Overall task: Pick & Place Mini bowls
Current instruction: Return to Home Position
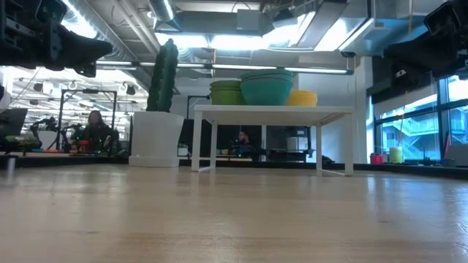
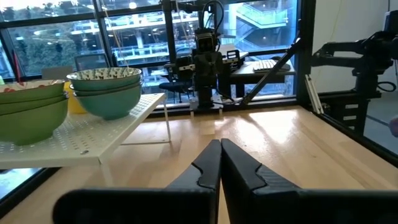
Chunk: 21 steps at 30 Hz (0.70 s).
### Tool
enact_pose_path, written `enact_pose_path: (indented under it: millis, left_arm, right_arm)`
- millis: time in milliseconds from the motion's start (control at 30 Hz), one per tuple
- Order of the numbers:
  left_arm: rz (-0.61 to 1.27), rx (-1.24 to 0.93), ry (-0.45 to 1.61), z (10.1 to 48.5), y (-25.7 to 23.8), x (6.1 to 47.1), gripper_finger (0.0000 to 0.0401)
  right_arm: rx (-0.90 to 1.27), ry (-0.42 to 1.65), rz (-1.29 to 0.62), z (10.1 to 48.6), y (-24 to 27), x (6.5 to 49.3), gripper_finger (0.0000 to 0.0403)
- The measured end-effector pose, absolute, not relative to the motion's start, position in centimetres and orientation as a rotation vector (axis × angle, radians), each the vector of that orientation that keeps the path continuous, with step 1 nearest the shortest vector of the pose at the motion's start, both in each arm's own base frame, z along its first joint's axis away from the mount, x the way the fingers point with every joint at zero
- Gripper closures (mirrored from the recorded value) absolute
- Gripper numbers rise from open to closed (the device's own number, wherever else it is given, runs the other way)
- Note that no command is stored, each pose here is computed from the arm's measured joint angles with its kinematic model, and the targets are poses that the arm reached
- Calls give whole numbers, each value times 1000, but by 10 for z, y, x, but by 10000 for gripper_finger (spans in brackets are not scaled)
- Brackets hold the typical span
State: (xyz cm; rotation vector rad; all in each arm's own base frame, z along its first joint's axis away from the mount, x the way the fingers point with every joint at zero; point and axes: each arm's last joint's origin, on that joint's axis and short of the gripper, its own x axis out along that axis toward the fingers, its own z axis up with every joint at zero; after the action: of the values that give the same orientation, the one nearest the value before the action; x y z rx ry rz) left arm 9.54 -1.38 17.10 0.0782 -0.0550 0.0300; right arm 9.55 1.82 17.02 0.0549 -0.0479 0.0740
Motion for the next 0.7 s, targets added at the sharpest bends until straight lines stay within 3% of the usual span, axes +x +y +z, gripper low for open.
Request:
enact_pose_path:
  millis: [700]
  left_arm:
    - [29, 79, -55, 171, -14, 95, 397]
  right_arm:
    - [55, -48, 75, 170, 18, 95, 361]
